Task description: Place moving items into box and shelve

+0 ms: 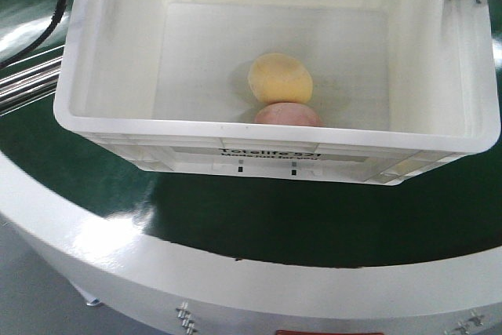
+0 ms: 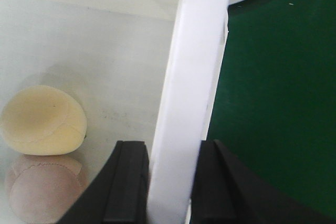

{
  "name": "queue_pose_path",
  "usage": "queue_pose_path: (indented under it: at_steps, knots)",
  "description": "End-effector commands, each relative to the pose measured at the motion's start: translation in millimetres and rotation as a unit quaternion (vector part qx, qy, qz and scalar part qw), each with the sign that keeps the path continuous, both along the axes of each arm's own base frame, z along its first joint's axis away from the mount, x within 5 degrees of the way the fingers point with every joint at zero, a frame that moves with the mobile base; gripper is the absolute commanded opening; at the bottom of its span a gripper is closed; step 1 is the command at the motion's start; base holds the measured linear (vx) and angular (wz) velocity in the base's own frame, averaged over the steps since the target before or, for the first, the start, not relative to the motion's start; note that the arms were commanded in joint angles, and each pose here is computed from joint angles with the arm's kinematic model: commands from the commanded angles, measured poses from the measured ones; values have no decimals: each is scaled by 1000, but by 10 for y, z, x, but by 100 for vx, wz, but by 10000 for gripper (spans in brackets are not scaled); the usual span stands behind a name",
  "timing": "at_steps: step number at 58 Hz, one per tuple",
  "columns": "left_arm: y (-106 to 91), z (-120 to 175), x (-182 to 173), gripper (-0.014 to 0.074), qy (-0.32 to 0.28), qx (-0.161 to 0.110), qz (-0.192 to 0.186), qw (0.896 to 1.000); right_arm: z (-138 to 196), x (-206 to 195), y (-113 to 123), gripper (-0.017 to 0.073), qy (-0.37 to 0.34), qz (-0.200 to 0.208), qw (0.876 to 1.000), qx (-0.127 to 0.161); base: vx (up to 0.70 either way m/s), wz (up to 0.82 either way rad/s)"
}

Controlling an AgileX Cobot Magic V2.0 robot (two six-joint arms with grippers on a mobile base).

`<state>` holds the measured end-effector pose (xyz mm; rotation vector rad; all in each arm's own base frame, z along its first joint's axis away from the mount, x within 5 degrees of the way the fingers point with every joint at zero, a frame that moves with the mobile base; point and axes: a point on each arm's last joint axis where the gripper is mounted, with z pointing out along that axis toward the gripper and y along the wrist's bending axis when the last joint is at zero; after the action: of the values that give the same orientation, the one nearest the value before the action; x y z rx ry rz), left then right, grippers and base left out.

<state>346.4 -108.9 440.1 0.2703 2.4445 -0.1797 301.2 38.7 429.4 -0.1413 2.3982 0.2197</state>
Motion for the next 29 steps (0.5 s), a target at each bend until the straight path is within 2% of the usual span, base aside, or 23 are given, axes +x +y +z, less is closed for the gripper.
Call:
queue_pose_path:
  at_steps: [1,29]
  knots:
    - [90,397,-145,0,-105,-13,8,994,373,-117,-45,-5,-108,-9,994,1,-3,32]
    - [90,397,-145,0,-105,-13,8,994,373,-117,-45,-5,-108,-9,994,1,-6,35]
